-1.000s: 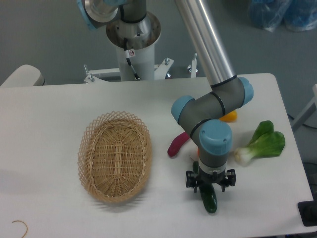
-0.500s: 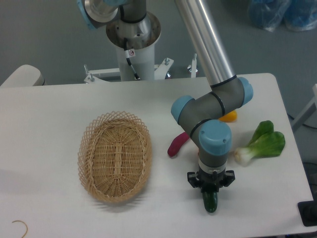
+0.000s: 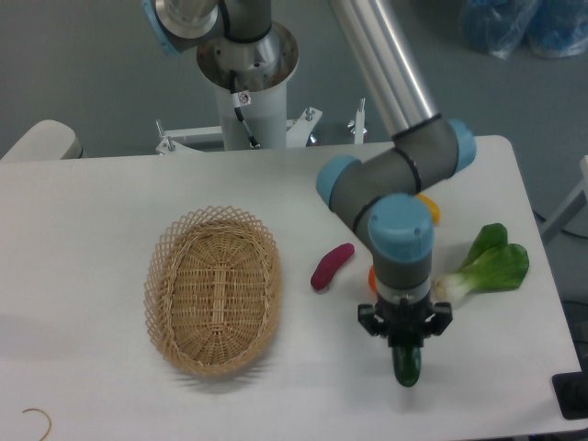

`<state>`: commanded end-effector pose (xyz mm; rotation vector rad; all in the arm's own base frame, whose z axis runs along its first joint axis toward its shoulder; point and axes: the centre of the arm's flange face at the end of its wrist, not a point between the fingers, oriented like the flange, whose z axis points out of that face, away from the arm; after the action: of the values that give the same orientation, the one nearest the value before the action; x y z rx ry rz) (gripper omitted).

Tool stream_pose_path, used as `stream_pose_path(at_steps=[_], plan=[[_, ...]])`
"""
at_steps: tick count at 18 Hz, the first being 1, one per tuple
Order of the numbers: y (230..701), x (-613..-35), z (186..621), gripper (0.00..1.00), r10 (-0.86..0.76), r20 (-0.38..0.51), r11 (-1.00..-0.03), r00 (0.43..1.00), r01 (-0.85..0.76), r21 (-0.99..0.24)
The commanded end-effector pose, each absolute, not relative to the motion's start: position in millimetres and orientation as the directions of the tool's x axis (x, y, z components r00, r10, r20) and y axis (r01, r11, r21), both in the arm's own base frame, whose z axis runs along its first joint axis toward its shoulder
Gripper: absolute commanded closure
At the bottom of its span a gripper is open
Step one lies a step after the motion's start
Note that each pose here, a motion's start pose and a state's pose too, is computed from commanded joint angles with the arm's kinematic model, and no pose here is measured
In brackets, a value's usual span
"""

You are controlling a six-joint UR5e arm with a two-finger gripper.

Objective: Pick up the cucumber from the table
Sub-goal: 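Lift the held cucumber up and carry it above the bok choy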

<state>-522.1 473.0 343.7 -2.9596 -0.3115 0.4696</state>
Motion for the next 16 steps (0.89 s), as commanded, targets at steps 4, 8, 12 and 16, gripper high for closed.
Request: stream_pose_path(at_steps=[4, 8, 12, 16], plan=[[426, -543, 382, 0.73, 0.101, -0.264, -0.993, 0.959, 0.08, -0.088], [382, -559, 397, 0.73, 0.007, -0.235, -1.0, 0.972, 0.0, -0.028], [348, -567, 411, 0.73, -0.082, -0.203, -0.997, 0.976, -0.082, 0.008], [334, -569, 417, 0.73, -0.119, -0.183, -0.993, 0.976, -0.117, 0.018]])
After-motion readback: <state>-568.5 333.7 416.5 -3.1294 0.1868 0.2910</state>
